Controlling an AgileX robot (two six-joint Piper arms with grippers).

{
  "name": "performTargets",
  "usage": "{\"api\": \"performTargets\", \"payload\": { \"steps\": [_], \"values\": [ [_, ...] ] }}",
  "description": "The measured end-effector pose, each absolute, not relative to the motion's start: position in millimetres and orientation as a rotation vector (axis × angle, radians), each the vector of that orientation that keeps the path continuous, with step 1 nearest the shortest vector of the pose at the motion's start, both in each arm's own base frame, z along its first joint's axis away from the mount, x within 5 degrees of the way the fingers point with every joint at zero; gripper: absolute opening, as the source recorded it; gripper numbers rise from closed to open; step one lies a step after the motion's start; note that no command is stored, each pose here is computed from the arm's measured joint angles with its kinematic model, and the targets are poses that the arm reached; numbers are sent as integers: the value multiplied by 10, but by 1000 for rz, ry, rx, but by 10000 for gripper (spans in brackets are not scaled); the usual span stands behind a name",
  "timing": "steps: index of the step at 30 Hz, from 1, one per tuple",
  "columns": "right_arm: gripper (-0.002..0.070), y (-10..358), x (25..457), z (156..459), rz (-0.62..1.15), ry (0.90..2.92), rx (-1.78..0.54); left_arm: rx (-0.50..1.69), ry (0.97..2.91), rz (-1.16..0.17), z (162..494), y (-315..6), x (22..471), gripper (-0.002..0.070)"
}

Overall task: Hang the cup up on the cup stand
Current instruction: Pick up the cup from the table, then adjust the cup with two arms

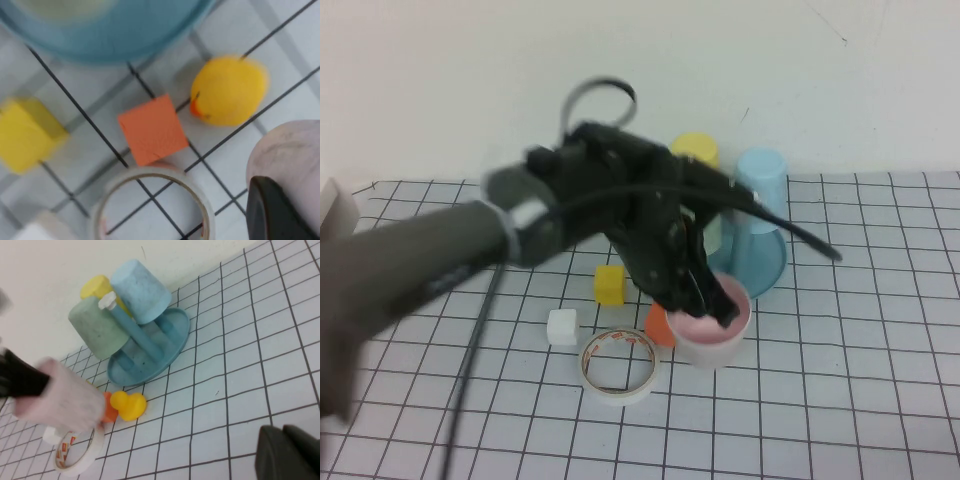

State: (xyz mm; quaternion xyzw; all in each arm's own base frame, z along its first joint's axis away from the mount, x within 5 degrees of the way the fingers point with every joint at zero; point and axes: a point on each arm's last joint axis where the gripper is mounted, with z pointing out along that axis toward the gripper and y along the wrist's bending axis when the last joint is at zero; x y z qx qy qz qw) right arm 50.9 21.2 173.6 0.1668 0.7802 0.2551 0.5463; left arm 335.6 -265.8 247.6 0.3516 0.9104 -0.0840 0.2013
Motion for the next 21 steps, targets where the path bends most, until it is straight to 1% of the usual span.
{"api": "performTargets", "payload": {
  "steps": [3, 5, 6, 9, 11, 13, 15, 18, 21],
  "values": [
    [-1, 212, 509, 1736, 603, 1850, 393, 989, 2402, -271, 2943, -2525, 3166, 14],
    [-1, 223, 509, 1744, 645, 1840, 424, 980, 2312, -294, 3186, -2413, 3015, 14],
    [-1, 237, 509, 1750, 705, 1826, 470, 969, 2265, -310, 3297, -2345, 2920, 14],
    [-1, 288, 508, 1808, 963, 1744, 668, 919, 2112, -360, 3520, -2146, 2647, 13],
    [-1, 307, 509, 1851, 1097, 1682, 765, 864, 2015, -391, 3583, -1992, 2450, 13],
    [-1, 311, 512, 1880, 1169, 1637, 817, 797, 1911, -413, 3587, -1858, 2297, 13],
    [-1, 309, 514, 1892, 1191, 1616, 836, 716, 1781, -421, 3559, -1730, 2176, 13],
    [-1, 309, 514, 1896, 1195, 1611, 836, 600, 1591, -413, 3409, -1544, 2020, 13],
    [-1, 319, 511, 1893, 1174, 1631, 793, 511, 1444, -402, 3268, -1425, 1933, 13]
  ]
}}
